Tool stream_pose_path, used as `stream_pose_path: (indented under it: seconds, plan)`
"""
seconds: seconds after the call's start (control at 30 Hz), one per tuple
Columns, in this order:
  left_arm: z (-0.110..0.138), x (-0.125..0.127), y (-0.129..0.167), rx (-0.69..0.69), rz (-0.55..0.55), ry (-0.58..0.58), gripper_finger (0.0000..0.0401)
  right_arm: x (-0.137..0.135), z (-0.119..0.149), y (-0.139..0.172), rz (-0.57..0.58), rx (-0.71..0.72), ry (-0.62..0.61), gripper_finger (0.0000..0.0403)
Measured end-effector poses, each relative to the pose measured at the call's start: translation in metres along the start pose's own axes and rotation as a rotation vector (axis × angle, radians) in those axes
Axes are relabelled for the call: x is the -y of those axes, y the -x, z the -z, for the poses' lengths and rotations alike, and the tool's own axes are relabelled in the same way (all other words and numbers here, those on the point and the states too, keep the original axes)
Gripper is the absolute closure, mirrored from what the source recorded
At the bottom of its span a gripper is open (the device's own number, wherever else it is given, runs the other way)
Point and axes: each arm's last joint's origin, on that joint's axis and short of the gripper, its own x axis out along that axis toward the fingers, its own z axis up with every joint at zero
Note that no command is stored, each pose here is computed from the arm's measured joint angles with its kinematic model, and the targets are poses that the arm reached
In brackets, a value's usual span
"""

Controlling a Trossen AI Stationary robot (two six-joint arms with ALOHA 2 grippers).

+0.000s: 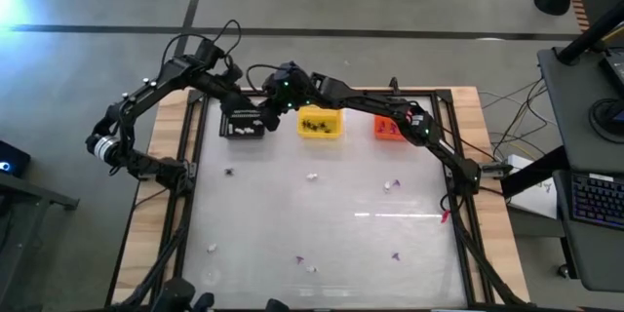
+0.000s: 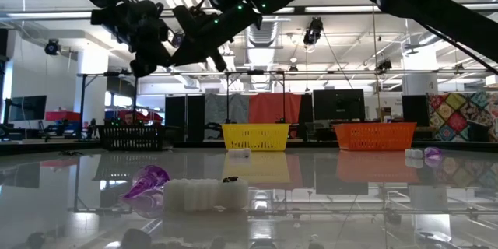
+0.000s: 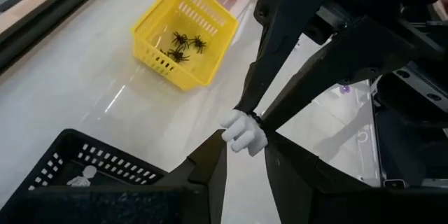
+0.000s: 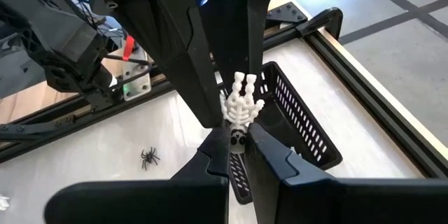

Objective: Sort Halloween decoration
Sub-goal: Put the white skeleton toy into the black basket

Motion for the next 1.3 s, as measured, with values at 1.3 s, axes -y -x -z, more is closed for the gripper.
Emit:
stream_pose_path:
  seconds: [1.3]
  plan:
    - [0.0019,0.0004,-0.0007,-0.010,0.028,-0.082,0.0393,-0.0027,0.0026,-0.0012,-0.016,-0.018,-0.025,0.0390]
